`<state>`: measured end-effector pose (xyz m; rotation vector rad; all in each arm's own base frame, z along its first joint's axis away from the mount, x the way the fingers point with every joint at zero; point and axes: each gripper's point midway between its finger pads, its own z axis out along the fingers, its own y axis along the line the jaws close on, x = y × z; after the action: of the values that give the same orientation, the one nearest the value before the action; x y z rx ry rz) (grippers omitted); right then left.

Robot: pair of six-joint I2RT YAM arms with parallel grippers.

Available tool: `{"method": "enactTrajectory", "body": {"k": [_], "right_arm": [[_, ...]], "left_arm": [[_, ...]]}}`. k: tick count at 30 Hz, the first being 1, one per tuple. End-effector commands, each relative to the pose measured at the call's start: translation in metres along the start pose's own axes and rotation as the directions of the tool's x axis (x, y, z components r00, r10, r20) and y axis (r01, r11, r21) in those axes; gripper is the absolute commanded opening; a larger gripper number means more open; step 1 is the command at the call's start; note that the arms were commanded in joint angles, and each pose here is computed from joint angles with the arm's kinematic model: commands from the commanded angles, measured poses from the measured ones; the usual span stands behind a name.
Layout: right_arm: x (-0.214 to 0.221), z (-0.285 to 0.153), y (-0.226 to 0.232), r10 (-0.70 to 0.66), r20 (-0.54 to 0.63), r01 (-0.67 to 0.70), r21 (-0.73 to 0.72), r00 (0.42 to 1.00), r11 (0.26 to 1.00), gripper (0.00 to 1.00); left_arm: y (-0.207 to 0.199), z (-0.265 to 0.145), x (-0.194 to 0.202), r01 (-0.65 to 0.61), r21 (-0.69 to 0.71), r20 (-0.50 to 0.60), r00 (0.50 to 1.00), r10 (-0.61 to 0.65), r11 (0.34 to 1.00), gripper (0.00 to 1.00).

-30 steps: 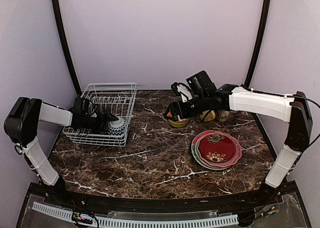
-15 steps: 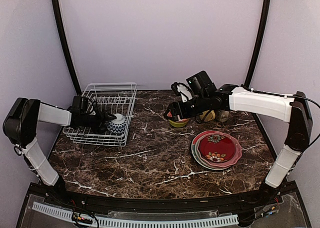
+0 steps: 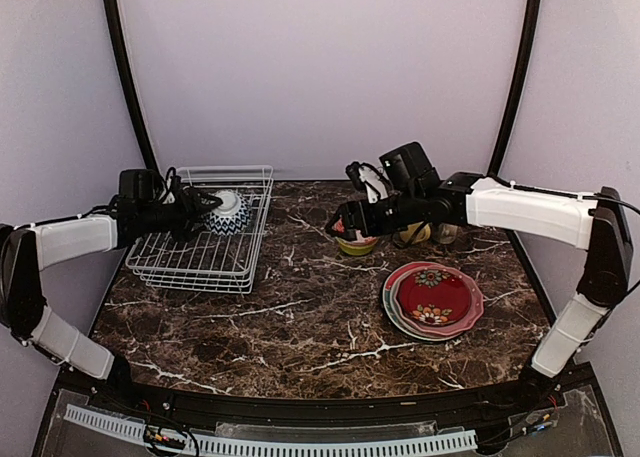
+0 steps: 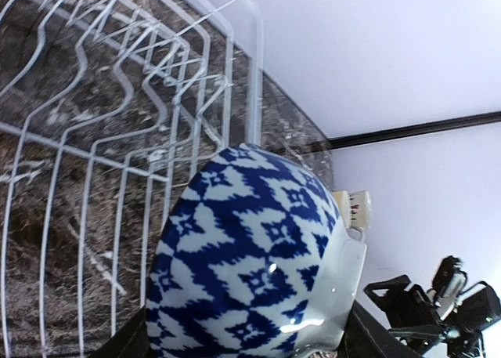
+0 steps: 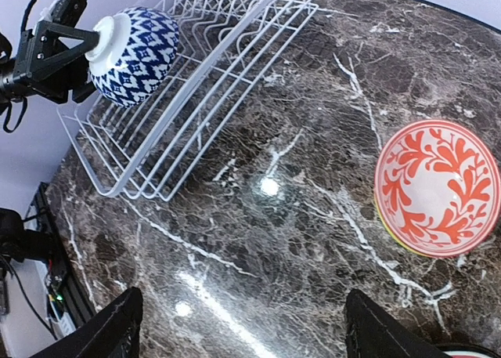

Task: Unload the mixed dishes from the dish rack
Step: Grab the bowl from the dish rack, then pass from the left arm to the right

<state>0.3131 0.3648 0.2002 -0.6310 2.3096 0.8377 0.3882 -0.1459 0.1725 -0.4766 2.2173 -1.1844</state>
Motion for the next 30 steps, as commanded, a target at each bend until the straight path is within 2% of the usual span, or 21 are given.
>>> {"method": "enactTrajectory", "body": {"k": [1,6,9,14,17,18,19,20,21,22,25,30], "right_arm": [[-0.027,-0.018,0.039,0.010,0.121,0.011,-0.173,0.993,0.985,0.87],[-0.045,-0.042,0.084,0.037,0.255,0.079,-0.432,0.966,0.898,0.95],[-0.048,-0.055,0.106,0.062,0.280,0.110,-0.559,0.958,0.822,0.97],[-0.053,-0.073,0.118,0.137,0.337,0.128,-0.657,0.932,0.743,0.97],[-0.058,-0.088,0.122,0.179,0.384,0.153,-0.690,0.906,0.707,0.92],[-0.059,-0.092,0.123,0.190,0.395,0.159,-0.697,0.899,0.699,0.90],[-0.060,-0.097,0.124,0.200,0.405,0.166,-0.705,0.892,0.689,0.86],[-0.060,-0.102,0.126,0.209,0.421,0.182,-0.716,0.883,0.674,0.81],[-0.061,-0.109,0.128,0.214,0.438,0.203,-0.725,0.873,0.658,0.74],[-0.061,-0.114,0.131,0.221,0.448,0.217,-0.736,0.866,0.641,0.68],[-0.062,-0.126,0.136,0.242,0.464,0.250,-0.768,0.852,0.590,0.49],[-0.064,-0.126,0.138,0.265,0.449,0.249,-0.797,0.853,0.550,0.19]], "left_arm": [[-0.096,-0.034,-0.015,-0.175,0.282,0.092,0.984,0.155,0.943,0.39],[-0.163,-0.040,0.017,-0.214,0.499,0.064,0.976,0.210,0.840,0.37],[-0.206,-0.034,0.052,-0.207,0.635,0.021,0.968,0.251,0.744,0.37],[-0.251,-0.030,0.090,-0.191,0.752,-0.013,0.952,0.304,0.631,0.36],[-0.255,-0.016,0.105,-0.159,0.765,-0.056,0.949,0.311,0.624,0.36],[-0.260,-0.017,0.111,-0.157,0.783,-0.057,0.946,0.320,0.602,0.36],[-0.258,-0.012,0.115,-0.131,0.784,-0.084,0.946,0.313,0.606,0.35],[-0.263,-0.015,0.119,-0.130,0.805,-0.076,0.945,0.319,0.579,0.35],[-0.259,-0.008,0.120,-0.096,0.800,-0.106,0.949,0.297,0.592,0.34],[-0.262,-0.012,0.121,-0.079,0.817,-0.108,0.952,0.285,0.571,0.34],[-0.256,-0.005,0.121,-0.034,0.825,-0.131,0.960,0.248,0.565,0.32],[-0.254,-0.002,0.122,-0.040,0.827,-0.122,0.961,0.249,0.560,0.31]]}}
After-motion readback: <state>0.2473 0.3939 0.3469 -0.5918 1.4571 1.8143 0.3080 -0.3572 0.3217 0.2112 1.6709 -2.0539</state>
